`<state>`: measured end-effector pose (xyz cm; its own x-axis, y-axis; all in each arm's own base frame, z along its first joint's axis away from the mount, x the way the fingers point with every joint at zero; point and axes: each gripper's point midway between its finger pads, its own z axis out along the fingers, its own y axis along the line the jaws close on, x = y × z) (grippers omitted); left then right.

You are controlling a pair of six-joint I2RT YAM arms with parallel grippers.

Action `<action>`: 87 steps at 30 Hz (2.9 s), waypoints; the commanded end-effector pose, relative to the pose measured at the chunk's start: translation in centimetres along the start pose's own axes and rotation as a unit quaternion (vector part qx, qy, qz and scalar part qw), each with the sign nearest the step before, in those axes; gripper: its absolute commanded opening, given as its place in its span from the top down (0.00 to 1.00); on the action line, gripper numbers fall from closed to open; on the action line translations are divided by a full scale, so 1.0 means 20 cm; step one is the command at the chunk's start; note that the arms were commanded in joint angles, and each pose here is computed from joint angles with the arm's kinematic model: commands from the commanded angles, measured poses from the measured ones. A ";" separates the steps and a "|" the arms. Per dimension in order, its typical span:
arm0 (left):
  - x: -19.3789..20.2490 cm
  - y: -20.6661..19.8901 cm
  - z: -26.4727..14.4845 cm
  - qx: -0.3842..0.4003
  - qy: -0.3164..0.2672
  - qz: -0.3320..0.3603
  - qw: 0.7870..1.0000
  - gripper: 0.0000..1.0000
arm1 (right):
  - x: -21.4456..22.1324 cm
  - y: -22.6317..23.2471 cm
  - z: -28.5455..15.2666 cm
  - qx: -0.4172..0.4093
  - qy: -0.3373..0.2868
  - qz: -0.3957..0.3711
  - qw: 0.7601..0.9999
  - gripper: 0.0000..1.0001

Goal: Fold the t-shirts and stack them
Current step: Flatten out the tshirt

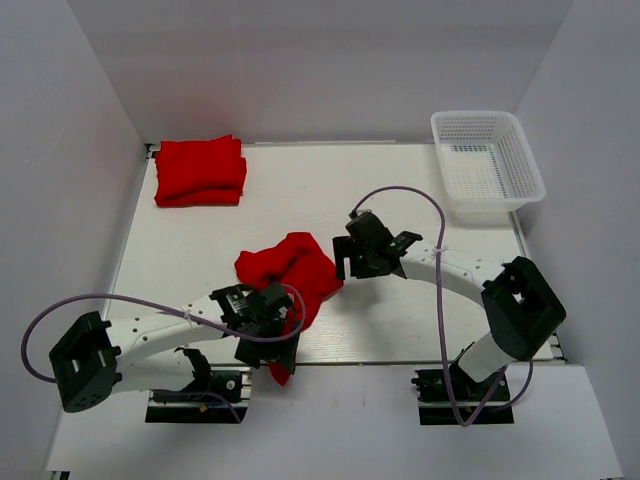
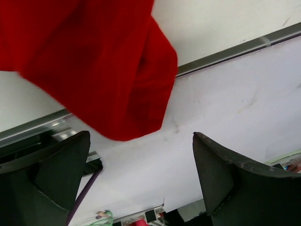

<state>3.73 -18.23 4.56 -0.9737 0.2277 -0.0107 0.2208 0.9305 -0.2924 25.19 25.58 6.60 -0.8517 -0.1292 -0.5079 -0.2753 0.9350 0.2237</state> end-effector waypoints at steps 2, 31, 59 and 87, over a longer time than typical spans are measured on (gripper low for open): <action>0.01 -0.03 0.08 -0.004 -0.005 -0.017 1.000 0.00 | -0.06 0.08 0.03 0.003 -0.024 0.009 1.000 0.10; -0.41 0.08 -0.15 -0.139 -0.240 -0.112 0.954 1.00 | -0.10 0.16 0.13 -0.006 -0.062 -0.013 0.998 1.00; -1.01 -0.14 -2.55 -0.219 -0.742 -0.043 0.632 1.00 | -1.02 -0.50 -2.05 0.209 -0.532 0.057 0.818 1.00; -0.78 0.05 -3.02 -0.316 -0.754 -0.053 0.573 1.00 | -0.85 -0.54 -3.09 0.135 -0.697 0.022 0.704 1.00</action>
<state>24.09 -6.72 61.80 0.1551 0.1760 -0.9721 -0.3122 0.9423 0.1208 15.17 -1.48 64.43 0.4440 0.1838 -0.8770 -0.0660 0.9828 0.1726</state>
